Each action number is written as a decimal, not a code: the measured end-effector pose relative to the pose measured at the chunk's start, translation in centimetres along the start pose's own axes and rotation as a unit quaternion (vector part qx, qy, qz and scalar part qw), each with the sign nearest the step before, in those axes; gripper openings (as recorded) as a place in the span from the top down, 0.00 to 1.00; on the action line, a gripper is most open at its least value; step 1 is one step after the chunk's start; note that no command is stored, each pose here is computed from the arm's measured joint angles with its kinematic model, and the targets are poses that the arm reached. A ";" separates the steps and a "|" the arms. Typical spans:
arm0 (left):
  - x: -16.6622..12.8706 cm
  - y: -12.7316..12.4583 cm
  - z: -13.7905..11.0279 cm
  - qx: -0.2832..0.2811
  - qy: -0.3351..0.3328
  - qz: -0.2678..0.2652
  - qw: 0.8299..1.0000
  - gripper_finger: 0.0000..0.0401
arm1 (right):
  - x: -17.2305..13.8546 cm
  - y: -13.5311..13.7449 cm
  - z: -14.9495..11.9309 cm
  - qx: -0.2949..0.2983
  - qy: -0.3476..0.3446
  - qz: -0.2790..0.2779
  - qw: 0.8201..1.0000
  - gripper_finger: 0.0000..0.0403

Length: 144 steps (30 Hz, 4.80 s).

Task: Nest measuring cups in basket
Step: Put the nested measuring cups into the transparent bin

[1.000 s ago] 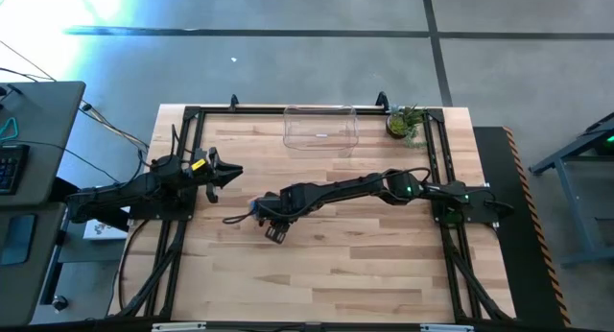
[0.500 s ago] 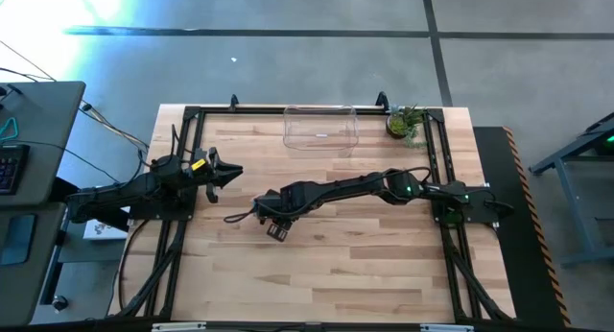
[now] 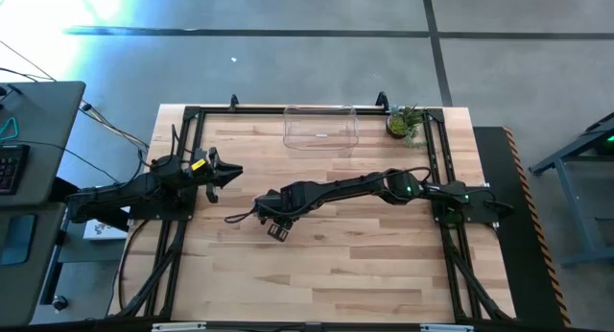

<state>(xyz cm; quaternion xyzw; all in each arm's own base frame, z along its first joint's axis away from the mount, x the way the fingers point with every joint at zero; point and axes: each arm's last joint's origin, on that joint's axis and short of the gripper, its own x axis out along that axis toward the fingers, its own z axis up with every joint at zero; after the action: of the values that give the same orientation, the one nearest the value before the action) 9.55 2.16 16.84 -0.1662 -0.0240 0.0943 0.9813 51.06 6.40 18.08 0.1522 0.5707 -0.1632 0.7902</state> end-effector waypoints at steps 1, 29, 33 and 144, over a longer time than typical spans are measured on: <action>0.0 0.0 0.0 0.000 0.000 0.000 1.000 0.86 | 0.0 0.0 0.0 0.000 0.000 0.000 1.000 0.68; 0.0 0.0 0.0 0.000 0.000 0.000 1.000 0.86 | -2.1 -1.3 0.8 0.030 -0.016 -0.013 0.999 0.69; 0.0 0.0 0.0 0.000 0.000 0.000 1.000 0.86 | -3.4 -1.9 0.9 0.037 -0.018 -0.017 0.999 0.69; 0.0 0.0 0.0 0.000 0.000 0.000 1.000 0.86 | -3.7 -30.6 1.6 -0.013 0.054 -0.002 0.998 0.44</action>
<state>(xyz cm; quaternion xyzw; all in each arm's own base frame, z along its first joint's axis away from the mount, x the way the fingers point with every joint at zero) 9.55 2.17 16.83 -0.1662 -0.0241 0.0946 0.9812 38.09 -21.53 20.39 0.1496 0.6149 -0.1490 0.7598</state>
